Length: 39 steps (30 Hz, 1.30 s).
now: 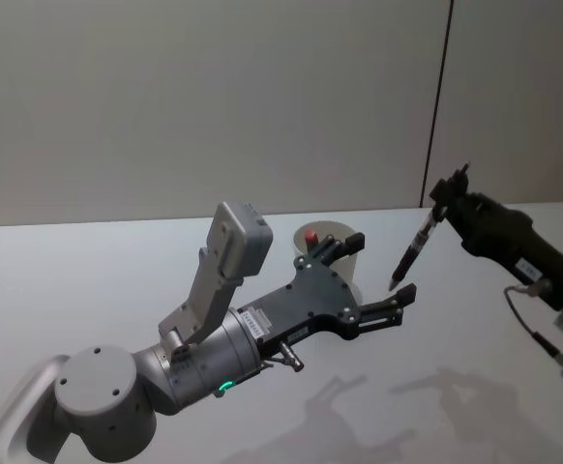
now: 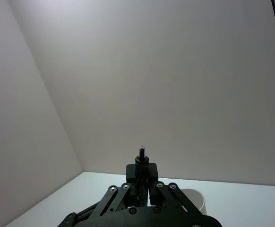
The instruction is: Place the pen into the pen holder.
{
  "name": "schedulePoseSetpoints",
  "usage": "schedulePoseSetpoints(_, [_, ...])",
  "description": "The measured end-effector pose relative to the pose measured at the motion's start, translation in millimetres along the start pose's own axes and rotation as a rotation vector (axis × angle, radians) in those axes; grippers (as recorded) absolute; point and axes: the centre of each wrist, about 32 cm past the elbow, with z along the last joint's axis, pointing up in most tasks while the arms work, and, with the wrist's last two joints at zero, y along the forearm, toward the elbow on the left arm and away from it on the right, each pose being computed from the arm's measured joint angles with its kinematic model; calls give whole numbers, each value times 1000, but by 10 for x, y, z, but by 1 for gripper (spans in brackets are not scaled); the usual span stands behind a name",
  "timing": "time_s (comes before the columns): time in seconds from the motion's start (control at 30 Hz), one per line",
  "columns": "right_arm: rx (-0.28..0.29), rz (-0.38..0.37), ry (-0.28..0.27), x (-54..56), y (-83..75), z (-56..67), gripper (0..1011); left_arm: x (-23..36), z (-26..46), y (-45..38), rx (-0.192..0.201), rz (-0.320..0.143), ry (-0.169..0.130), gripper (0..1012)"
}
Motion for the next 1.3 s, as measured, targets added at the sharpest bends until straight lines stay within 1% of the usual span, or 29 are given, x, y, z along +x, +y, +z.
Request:
schedulePoseSetpoints(0.2, [-3,16,-54,79,27,65,133,0,0,0,0,0,0,1000])
schedulePoseSetpoints(0.33, [-6,29,-96,157,65,111,133,0,0,0,0,0,0,1000])
schedulePoseSetpoints(0.47, [-10,37,-123,206,92,132,133,0,0,0,0,0,0,1000])
schedulePoseSetpoints(0.57, [-17,47,-154,276,140,156,133,0,0,0,0,0,0,1000])
schedulePoseSetpoints(0.67, [-21,58,-171,318,173,165,133,0,0,0,0,0,0,1000])
schedulePoseSetpoints(0.73, [-25,73,-191,386,224,170,133,0,0,0,0,0,0,1000])
schedulePoseSetpoints(0.87, [-27,89,-209,450,272,176,133,0,0,0,0,0,0,1000])
schedulePoseSetpoints(0.9, [-27,100,-219,490,306,184,133,0,0,0,0,0,0,1000])
schedulePoseSetpoints(1.07, [-28,131,-240,596,382,181,133,0,0,0,0,0,0,1000])
schedulePoseSetpoints(1.17, [-28,156,-257,683,453,183,133,0,0,0,0,0,0,1000])
schedulePoseSetpoints(1.27, [-28,176,-271,744,503,185,133,0,0,0,0,0,0,1000])
schedulePoseSetpoints(1.3, [-28,176,-271,744,503,185,133,0,0,0,0,0,0,1000])
